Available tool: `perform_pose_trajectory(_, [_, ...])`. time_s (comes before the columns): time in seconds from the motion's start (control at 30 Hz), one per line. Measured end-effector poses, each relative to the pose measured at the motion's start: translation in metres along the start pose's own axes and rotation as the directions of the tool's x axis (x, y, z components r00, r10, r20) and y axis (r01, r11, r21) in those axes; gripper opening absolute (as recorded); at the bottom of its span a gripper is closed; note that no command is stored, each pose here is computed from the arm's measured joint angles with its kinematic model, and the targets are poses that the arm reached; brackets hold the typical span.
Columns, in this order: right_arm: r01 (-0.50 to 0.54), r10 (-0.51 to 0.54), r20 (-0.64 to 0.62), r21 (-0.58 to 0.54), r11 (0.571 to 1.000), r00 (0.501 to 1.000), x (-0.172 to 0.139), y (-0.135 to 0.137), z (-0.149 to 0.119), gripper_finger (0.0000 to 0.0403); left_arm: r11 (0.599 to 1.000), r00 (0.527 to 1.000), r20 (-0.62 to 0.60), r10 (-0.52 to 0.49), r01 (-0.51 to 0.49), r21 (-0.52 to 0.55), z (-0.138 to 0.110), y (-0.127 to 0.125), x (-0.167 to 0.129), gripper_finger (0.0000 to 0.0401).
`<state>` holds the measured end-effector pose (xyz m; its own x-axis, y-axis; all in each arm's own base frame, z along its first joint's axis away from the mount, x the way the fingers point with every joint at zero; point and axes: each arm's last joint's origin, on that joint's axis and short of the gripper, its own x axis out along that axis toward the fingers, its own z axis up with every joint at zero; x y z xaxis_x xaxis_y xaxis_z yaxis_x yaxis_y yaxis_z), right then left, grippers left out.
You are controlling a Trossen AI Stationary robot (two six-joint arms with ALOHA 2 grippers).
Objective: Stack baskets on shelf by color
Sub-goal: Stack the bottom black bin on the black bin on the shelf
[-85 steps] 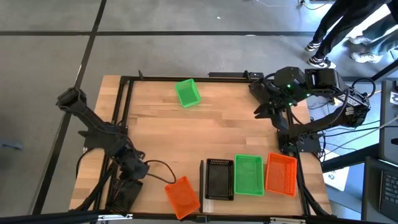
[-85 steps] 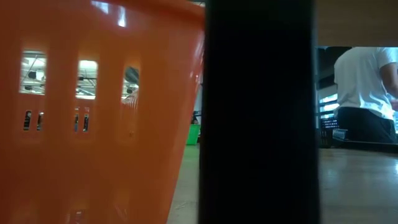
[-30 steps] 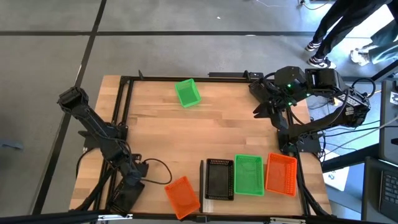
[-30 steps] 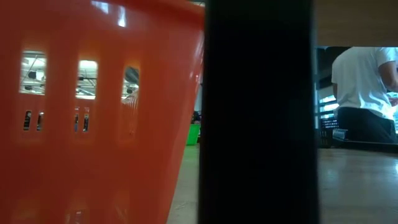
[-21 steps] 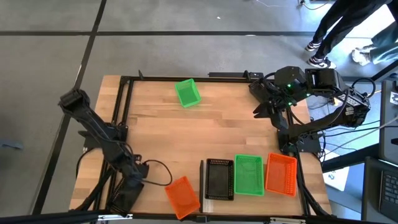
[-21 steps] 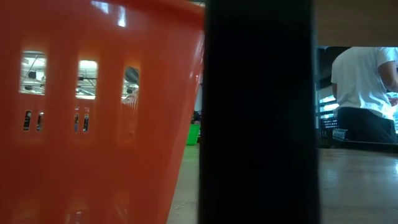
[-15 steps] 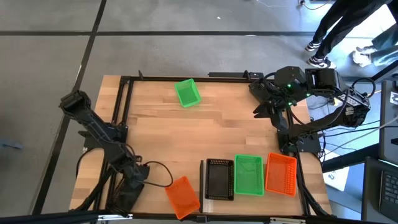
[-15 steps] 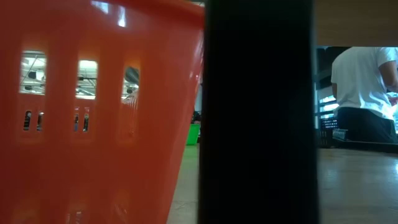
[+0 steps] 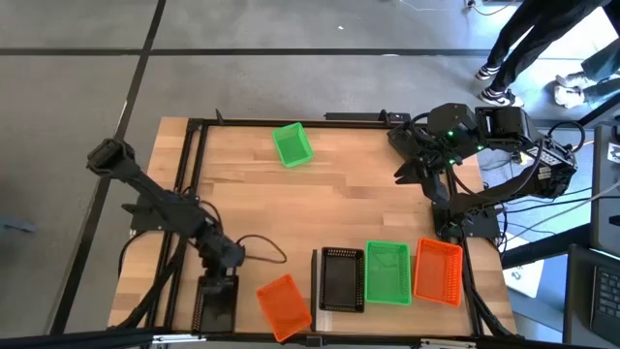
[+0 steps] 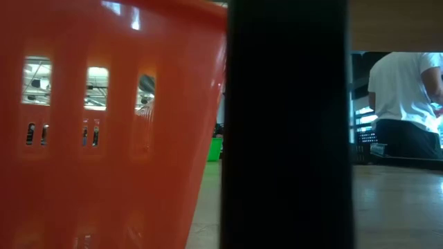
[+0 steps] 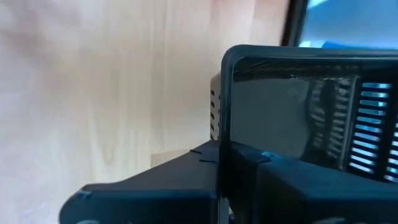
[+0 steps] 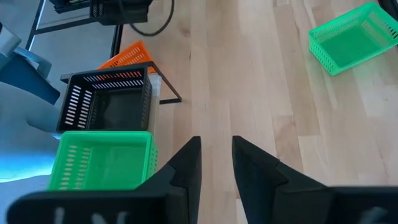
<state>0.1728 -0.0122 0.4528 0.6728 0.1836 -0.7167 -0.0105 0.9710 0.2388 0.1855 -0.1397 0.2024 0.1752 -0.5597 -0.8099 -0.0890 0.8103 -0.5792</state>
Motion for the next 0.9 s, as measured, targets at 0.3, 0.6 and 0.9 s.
perform_pose_trajectory(0.3, [-0.003,0.004,0.017,-0.059,0.998,1.000,0.000,0.000,0.002,0.0087,0.981,0.978,0.081,0.190,-0.187,-0.044,0.026,-0.006,-0.077,0.0001])
perform_pose_trajectory(0.6, [-0.005,0.008,0.048,-0.066,0.998,0.999,0.000,0.001,0.005,0.0087,0.980,0.948,0.254,0.193,-0.175,-0.092,0.053,-0.013,-0.153,0.0000])
perform_pose_trajectory(0.9, [-0.005,0.009,0.055,-0.069,0.998,0.998,0.000,0.001,0.006,0.0087,0.974,0.819,0.529,0.222,-0.158,-0.164,0.072,-0.026,-0.226,0.0000])
